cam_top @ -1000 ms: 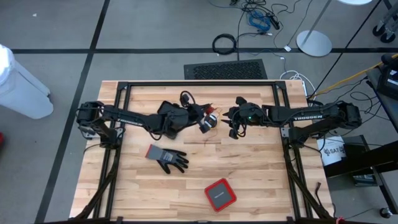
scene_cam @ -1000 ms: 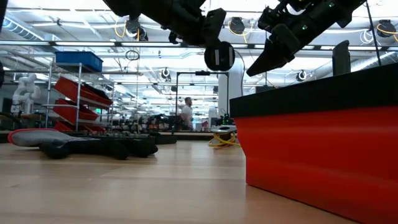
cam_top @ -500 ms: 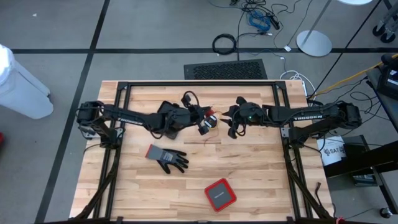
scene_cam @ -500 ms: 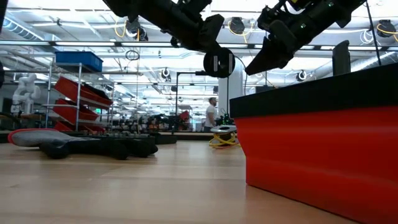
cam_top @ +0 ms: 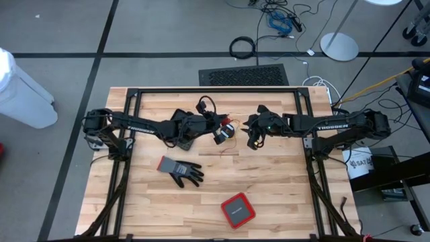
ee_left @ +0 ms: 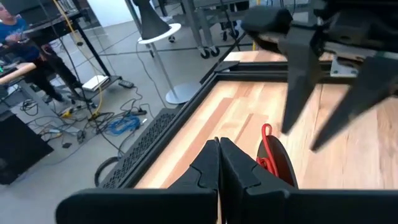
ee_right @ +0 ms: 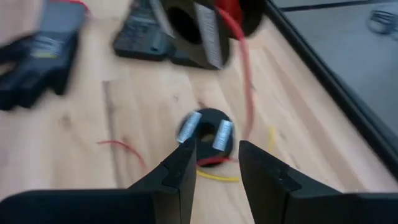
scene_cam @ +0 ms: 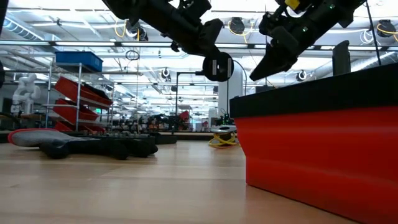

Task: Coil cords
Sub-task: Uncoil the red wire from the spool

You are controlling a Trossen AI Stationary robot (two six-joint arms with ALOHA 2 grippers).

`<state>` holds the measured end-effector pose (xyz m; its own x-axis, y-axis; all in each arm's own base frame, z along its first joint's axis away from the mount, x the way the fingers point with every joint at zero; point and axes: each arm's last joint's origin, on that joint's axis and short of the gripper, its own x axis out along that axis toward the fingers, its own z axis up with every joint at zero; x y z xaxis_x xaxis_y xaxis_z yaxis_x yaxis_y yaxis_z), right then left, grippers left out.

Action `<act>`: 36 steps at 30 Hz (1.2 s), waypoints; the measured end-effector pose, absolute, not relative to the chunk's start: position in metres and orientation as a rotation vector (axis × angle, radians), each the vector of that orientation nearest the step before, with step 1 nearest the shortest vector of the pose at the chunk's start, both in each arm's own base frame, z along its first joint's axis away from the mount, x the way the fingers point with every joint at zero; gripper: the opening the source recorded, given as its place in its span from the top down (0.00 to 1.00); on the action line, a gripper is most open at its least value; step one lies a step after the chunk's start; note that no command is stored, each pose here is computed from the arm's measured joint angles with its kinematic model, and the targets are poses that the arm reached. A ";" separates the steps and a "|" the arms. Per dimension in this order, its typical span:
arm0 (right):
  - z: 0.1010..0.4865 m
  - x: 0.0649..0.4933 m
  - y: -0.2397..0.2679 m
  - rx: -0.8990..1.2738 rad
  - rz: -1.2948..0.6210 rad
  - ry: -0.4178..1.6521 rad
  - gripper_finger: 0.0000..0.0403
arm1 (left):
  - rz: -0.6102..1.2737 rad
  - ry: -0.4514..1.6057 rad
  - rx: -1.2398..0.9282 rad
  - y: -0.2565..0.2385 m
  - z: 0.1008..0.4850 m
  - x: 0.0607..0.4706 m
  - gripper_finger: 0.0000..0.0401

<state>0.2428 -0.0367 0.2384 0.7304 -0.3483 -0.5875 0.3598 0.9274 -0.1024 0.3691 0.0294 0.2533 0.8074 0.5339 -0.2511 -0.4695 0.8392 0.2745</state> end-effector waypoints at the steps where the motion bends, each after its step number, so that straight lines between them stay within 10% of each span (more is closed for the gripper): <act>1: 0.238 0.243 -0.037 0.011 -0.411 0.643 0.73 | 0.540 0.331 0.204 0.029 0.253 0.369 1.00; 21: 0.241 0.252 -0.032 -0.047 -0.370 0.579 0.77 | 0.474 0.325 0.191 0.023 0.253 0.370 1.00; 28: 0.230 0.261 -0.033 -0.065 -0.369 0.604 0.97 | 0.482 0.342 0.197 0.023 0.251 0.369 1.00; 36: 0.230 0.260 -0.033 -0.040 -0.359 0.609 0.97 | 0.515 0.406 0.217 0.031 0.246 0.367 1.00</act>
